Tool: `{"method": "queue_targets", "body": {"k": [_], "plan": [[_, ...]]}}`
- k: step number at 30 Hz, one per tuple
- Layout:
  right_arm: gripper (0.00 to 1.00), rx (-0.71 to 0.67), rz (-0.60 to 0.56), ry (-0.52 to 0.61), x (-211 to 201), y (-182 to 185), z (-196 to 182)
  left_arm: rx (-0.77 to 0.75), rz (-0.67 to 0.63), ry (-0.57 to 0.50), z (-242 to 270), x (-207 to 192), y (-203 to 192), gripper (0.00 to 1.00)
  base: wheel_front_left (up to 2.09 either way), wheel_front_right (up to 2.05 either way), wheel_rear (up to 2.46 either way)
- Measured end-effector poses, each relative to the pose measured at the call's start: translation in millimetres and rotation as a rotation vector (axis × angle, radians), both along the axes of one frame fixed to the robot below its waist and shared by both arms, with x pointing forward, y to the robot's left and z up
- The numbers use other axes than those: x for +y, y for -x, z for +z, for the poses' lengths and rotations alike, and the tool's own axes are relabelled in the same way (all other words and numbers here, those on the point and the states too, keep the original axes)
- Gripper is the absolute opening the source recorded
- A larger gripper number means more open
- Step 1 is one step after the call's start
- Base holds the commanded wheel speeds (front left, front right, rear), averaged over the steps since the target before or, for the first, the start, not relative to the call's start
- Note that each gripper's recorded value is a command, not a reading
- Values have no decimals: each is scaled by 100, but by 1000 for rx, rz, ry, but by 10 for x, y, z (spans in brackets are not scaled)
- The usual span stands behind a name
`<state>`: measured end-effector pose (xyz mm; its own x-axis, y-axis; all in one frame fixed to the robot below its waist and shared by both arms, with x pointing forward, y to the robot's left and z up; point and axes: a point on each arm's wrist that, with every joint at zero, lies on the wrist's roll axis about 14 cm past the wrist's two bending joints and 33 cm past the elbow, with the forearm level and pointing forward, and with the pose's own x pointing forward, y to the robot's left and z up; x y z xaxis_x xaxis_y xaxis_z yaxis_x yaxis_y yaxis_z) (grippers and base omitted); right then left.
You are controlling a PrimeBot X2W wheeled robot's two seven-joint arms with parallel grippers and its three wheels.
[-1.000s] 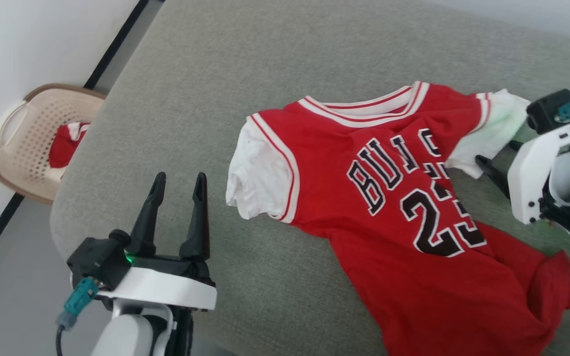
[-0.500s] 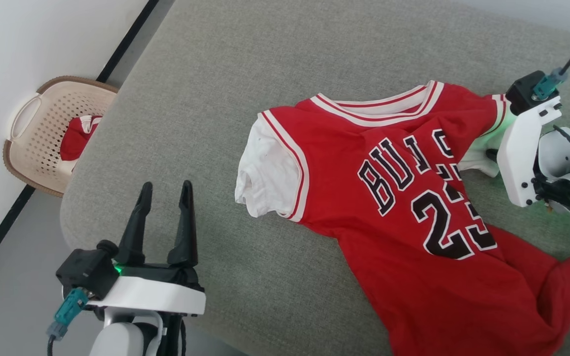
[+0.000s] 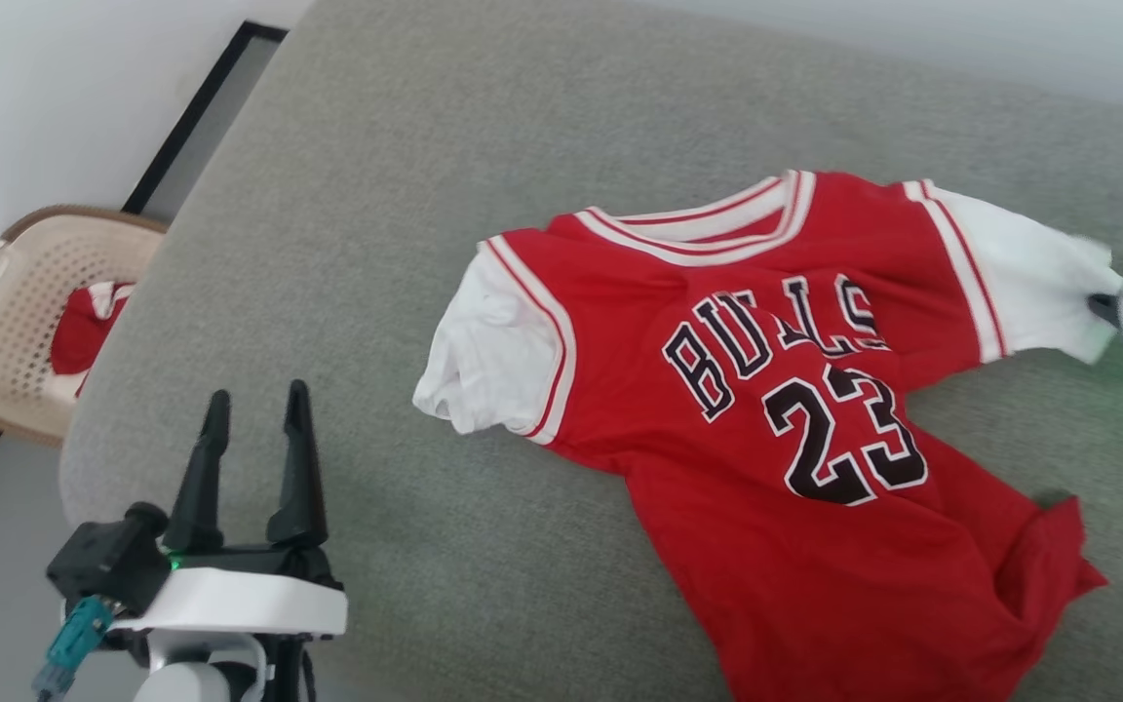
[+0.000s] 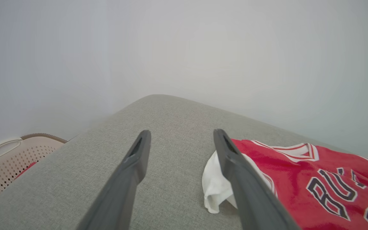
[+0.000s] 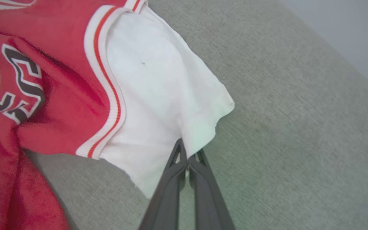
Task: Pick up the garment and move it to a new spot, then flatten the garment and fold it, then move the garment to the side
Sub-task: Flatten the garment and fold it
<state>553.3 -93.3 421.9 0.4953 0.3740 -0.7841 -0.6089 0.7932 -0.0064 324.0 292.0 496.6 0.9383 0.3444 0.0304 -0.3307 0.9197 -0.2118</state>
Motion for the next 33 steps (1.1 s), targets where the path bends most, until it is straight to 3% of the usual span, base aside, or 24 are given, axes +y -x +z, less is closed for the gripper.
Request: {"method": "queue_targets", "body": {"k": [13, 21, 22, 23, 24, 25, 33], "plan": [[0, 69, -222, 15, -1014, 463, 51, -20, -30, -12, 35, -38, -6, 100, 0, 0, 0], [0, 131, -313, -53, -1156, 901, -203, -26, -65, -13, 41, -129, -58, 100, 0, 0, 0], [29, 128, -325, -66, -1144, 930, -234, -25, -71, -13, 37, -145, -64, 100, 0, 0, 0], [48, 124, -335, -72, -1139, 958, -258, -26, -78, -12, 35, -159, -70, 100, 0, 0, 0], [96, 120, -341, -75, -1134, 981, -271, -25, -87, -12, 32, -177, -77, 100, 0, 0, 0], [100, 114, -352, -81, -1140, 995, -270, -22, -102, -13, 25, -202, -85, 100, 0, 0, 0], [100, -11, -419, -166, -1170, 1032, -31, 21, -259, 8, 15, -372, -256, 100, 0, 0, 0]]}}
